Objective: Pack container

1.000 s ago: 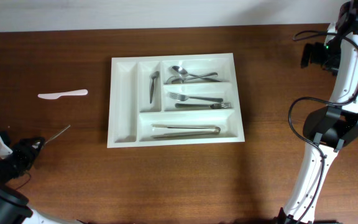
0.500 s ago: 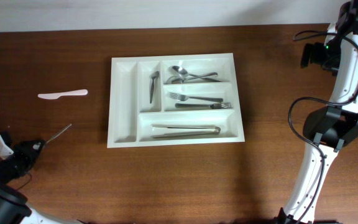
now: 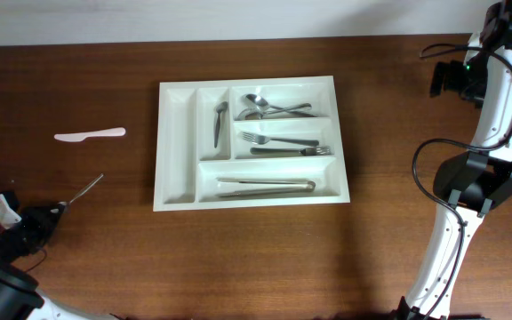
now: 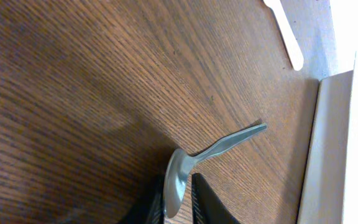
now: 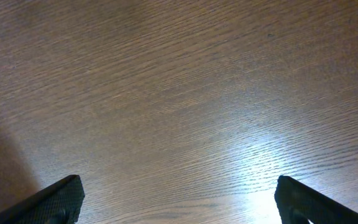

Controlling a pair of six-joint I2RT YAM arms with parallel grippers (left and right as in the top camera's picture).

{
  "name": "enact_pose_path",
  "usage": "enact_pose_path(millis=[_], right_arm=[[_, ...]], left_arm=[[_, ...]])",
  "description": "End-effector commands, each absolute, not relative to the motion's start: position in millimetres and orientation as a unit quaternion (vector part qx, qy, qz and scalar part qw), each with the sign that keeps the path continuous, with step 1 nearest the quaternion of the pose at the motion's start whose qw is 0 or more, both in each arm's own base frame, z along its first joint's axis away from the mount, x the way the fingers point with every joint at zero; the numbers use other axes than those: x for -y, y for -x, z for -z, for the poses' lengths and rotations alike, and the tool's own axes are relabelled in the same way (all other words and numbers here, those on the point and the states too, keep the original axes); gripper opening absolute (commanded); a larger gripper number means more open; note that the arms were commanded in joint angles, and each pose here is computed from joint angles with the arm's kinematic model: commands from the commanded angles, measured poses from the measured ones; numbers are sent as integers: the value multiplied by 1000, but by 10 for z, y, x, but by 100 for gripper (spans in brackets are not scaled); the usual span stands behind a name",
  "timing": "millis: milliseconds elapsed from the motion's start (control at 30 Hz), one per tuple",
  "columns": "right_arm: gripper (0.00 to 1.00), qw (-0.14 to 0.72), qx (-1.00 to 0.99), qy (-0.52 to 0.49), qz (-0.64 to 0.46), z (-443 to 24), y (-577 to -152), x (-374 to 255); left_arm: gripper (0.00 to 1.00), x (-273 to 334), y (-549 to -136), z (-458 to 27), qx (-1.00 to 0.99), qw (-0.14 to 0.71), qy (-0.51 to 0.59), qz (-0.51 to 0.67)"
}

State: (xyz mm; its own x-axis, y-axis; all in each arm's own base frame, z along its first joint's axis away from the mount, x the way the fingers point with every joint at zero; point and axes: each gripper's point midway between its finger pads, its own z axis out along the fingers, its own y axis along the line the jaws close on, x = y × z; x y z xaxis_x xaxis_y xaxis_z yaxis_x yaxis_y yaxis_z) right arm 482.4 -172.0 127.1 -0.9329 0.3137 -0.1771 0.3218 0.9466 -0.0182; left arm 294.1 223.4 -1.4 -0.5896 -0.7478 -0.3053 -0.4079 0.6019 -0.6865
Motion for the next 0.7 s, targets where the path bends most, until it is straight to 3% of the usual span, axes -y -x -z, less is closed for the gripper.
enact_pose_path(millis=[0,667], right_arm=[[99,96,-982,-160,21,-1368,-4818,1722],[99,96,-982,-160,21,-1368,-4818,1722]], left_arm=[[15,-2172,-2850,200,-852,269,351,281],[2,-2165,-2871,177,-849,274,349,287]])
